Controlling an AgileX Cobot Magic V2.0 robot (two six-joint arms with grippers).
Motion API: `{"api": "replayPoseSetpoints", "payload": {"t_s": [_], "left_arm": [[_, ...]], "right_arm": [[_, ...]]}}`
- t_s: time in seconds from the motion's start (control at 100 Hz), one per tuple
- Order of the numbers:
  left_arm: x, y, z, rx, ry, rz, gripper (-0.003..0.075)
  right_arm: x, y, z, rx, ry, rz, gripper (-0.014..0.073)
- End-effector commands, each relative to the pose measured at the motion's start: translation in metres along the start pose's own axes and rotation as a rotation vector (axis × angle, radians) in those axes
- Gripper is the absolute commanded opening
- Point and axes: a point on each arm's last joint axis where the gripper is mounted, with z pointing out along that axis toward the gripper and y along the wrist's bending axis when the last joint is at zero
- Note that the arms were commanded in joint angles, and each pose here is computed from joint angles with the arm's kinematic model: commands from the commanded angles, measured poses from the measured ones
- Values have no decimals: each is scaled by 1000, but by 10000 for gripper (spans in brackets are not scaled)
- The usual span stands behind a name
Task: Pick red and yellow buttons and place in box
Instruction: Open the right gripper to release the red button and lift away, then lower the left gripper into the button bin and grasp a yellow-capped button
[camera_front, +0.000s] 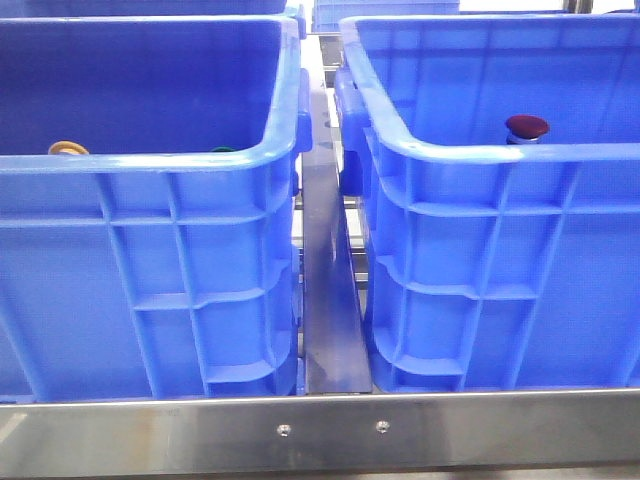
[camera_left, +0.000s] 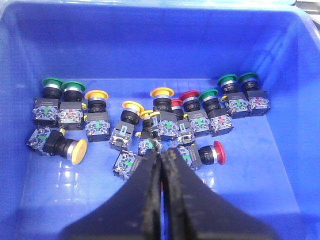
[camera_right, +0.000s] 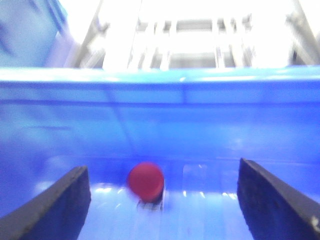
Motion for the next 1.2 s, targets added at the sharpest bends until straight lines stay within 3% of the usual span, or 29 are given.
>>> {"api": "replayPoseSetpoints", "payload": {"t_s": [0.0,0.2,0.32,0.53,0.82,0.97,1.07,1.19], "left_arm": [[-11,-2,-5,31,-78,-10,-19],[-11,-2,-5,32,-77,-11,-19],[-11,-2,-5,32,-77,-11,-19],[-11,-2,-5,32,-77,-11,-19],[-11,-2,-5,32,-77,-11,-19],[-11,-2,-5,31,-75,-11,-12],[-11,-2,-5,32,-75,-12,65],[-11,-3,-5,35,-72,-17,274]], "right_arm": [[-13,2,-34,4,-106,-12,613],[3,7,-86,-10,-200,-18,606],[12,10,-114,-17,-272,-26,541],[21,12,-144,-26,-361,-36,353],[22,13,-148,-29,-376,-38,-74],[22,13,-148,-30,-375,-38,-67],[22,14,-148,-35,-370,-39,-67],[23,14,-148,-42,-365,-40,-67]]}}
